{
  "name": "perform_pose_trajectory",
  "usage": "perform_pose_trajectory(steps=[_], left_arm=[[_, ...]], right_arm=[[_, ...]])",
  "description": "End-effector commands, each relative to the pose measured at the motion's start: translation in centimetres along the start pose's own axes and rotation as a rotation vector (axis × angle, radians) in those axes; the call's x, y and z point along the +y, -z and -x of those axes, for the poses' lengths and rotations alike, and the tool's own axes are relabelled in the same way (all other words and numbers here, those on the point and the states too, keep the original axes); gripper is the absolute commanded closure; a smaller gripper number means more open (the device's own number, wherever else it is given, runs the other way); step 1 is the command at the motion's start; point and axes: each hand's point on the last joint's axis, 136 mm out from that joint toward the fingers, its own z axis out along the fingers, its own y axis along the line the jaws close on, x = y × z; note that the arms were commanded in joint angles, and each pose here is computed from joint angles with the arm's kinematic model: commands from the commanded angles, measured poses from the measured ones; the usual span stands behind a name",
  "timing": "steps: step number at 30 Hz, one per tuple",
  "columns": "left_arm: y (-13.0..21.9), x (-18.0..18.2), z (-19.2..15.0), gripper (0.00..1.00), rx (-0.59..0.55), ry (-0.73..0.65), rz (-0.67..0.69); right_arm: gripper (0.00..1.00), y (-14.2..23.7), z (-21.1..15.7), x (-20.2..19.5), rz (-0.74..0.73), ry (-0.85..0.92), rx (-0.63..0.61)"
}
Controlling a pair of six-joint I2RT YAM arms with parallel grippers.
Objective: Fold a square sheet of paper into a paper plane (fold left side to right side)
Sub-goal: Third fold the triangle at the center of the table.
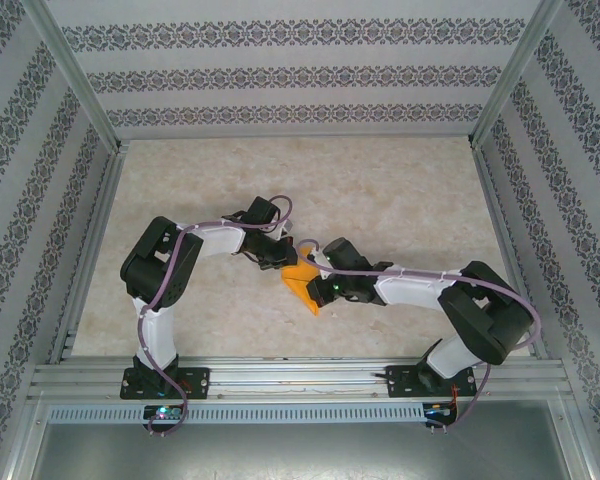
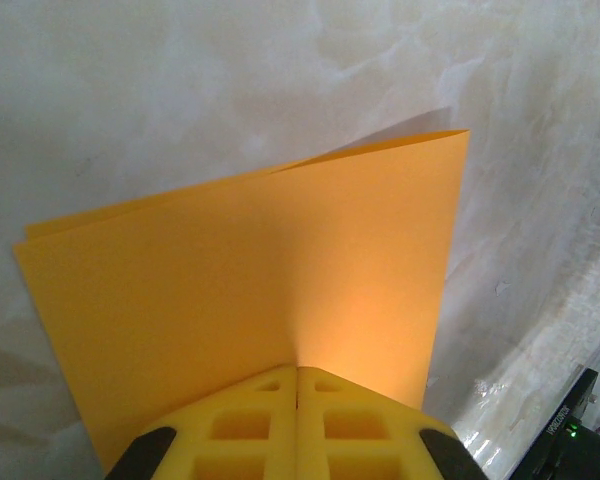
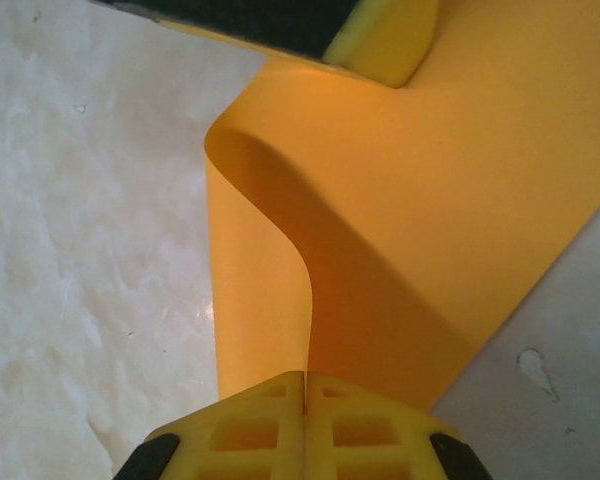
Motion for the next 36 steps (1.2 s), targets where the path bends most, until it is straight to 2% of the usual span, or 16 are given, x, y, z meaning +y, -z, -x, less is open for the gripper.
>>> perform_pose_trajectory(steps=[1,36], left_arm=[[-1.2,3.0,-1.9,0.96,0.057,0.031,0.110],[-1.3,3.1,-1.9,0.95,0.056,0.033,0.115]], right_arm=[[1.00,-0.1,0.5,-0.1,-0.001,-0.020,0.009],[1.00,-0.2,1.1,-1.6,-0.056,-0.032,0.006]])
